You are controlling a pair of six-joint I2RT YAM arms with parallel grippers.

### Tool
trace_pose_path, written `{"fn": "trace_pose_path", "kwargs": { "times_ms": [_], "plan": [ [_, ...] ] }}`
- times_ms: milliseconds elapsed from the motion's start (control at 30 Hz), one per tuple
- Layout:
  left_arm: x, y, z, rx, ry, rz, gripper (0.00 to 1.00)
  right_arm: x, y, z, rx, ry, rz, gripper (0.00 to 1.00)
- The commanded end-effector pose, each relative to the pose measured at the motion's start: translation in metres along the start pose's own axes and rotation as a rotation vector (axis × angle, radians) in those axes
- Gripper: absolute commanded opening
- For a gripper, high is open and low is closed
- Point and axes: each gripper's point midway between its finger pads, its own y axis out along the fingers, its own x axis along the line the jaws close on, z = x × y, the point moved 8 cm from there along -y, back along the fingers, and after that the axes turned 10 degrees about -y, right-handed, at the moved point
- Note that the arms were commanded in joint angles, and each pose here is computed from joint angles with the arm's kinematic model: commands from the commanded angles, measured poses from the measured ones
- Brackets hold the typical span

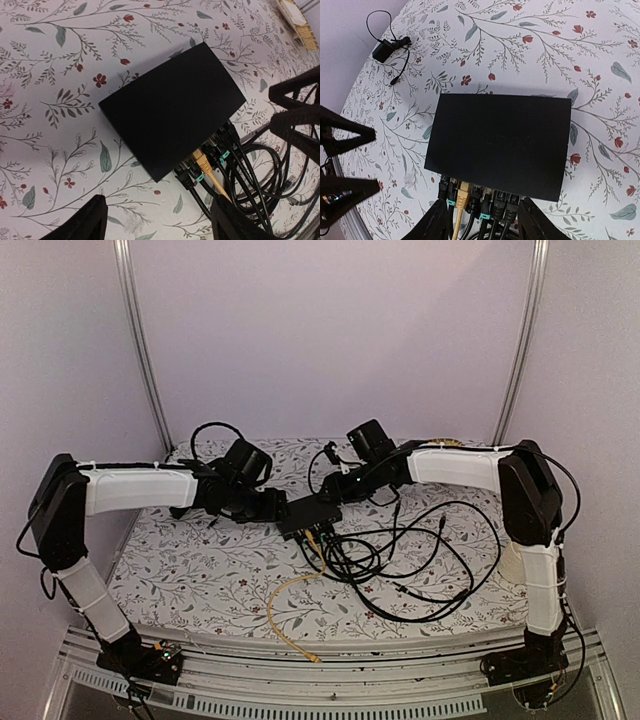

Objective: Pull the plug from the switch port
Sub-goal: Place the connector at the corner of the board.

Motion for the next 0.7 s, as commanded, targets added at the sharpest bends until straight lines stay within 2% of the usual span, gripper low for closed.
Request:
{"fn": "trace_pose_path", "kwargs": {
  "times_ms": [0,267,467,667],
  "plan": [
    [-0.031,0.008,0.003,0.022,0.042,0.176,0.72,-0.012,0.018,-0.005,0.037,-0.041,0.023,0.47],
    [-0.033,0.025,0.020,0.096,0.000,0.256,0.66,-0.026,0.055,-0.005,0.058,-0.034,-0.015,0.30],
    [-0.021,0.035,0.038,0.130,-0.131,0.253,0.58,-0.031,0.069,-0.003,0.037,-0.020,-0.048,0.25],
    [-0.010,0.036,0.050,0.110,-0.248,0.260,0.56,-0.036,0.077,-0.003,0.032,-0.003,-0.074,0.23]
  ]
}}
